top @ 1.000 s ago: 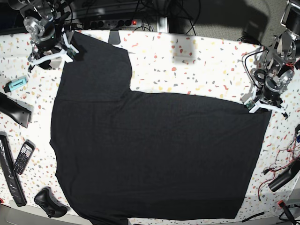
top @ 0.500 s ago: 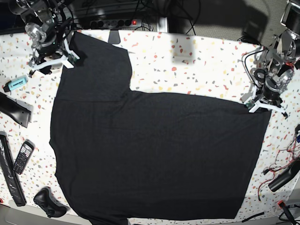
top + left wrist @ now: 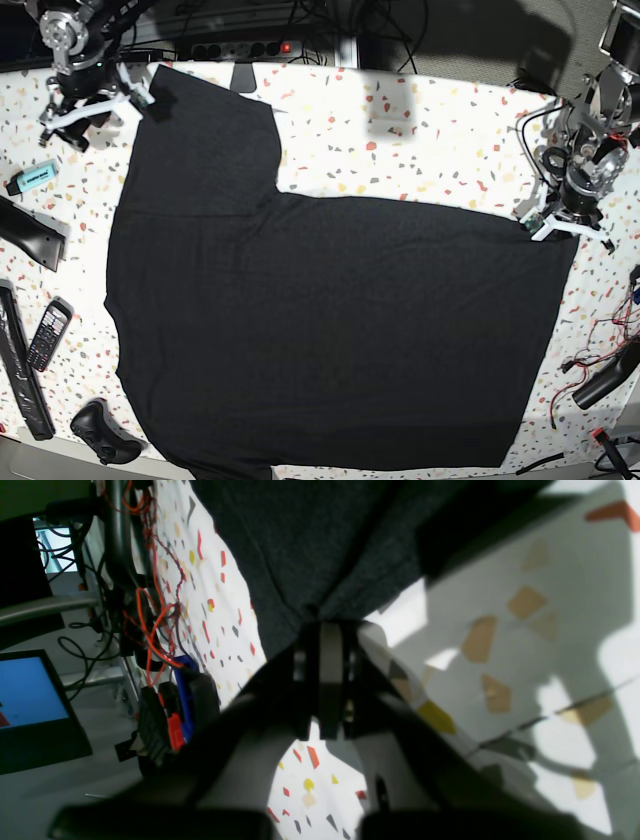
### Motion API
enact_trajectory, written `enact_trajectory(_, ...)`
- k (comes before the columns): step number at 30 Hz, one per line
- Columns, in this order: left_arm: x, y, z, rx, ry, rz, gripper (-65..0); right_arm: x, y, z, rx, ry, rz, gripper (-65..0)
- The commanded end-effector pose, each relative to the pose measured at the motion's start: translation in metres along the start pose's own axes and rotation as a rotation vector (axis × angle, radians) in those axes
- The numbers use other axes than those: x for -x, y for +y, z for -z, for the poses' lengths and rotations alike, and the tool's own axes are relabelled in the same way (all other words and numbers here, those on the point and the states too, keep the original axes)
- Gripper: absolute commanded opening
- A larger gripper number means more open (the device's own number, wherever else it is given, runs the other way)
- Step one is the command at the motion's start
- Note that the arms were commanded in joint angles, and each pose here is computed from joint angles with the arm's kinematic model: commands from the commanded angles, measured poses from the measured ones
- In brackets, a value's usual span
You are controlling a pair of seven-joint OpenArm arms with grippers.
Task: Fold the T-shirt properly
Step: 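Close both grippers on the shirt edge at its two corners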
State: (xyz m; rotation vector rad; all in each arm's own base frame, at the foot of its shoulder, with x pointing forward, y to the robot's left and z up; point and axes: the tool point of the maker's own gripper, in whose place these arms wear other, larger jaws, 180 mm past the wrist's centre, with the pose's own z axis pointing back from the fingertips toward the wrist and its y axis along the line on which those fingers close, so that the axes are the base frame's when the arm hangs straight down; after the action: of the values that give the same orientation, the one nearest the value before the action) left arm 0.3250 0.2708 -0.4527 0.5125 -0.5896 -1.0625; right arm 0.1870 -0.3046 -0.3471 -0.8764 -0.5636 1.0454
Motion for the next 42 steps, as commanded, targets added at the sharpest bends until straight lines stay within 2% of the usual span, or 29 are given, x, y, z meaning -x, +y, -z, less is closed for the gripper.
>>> enact_trajectory(1, 0.002, -0.005, 0.0, 0.026, 0.006, 0.0, -65.0, -0.004, -0.013, 0.001, 0.027, -0.024, 0.013, -35.1)
enact_trajectory(4, 0.001, -0.005, 0.0, 0.026, 0.0, 0.0, -65.0, -0.012, -0.003, 0.001, -0.027, -0.066, 0.027, -35.1)
enact_trajectory(7, 0.001, -0.005, 0.0, 0.026, -0.001, 0.0, -65.0, -0.022, -0.003, 0.0, -0.027, -0.111, 0.036, -35.1)
enact_trajectory(9, 0.001, -0.005, 0.0, 0.026, -0.001, 0.0, -65.0, -0.024, -0.001, 0.002, -0.05, -0.111, 0.063, -35.1)
enact_trajectory(12, 0.001, -0.005, 0.0, 0.026, -0.001, 0.0, -65.0, -0.027, 0.009, 0.006, -0.12, -0.114, 0.052, -35.1)
enact_trajectory(15, 0.001, -0.005, 0.0, 0.025, -0.001, 0.0, -65.0, -0.028, 0.009, 0.012, -0.122, -0.112, 0.05, -35.1)
enact_trajectory(19, 0.001, -0.004, 0.0, 0.025, -0.002, 0.0, -65.0, -0.03, 0.022, 0.014, -0.179, -0.124, 0.032, -35.1)
enact_trajectory(31, 0.001, -0.004, 0.0, 0.025, -0.001, 0.0, -65.0, -0.054, 0.048, 0.038, -0.211, -0.135, -0.034, -35.1)
enact_trajectory(38, 0.001, -0.005, 0.0, 0.026, -0.001, 0.0, -65.0, -0.085, 0.049, 0.041, -0.215, -0.19, -0.026, -35.1)
enact_trajectory(42, 0.001, -0.005, 0.0, 0.026, 0.0, 0.0, -65.0, -0.089, 0.066, 0.038, -0.322, -0.204, -0.07, -35.2)
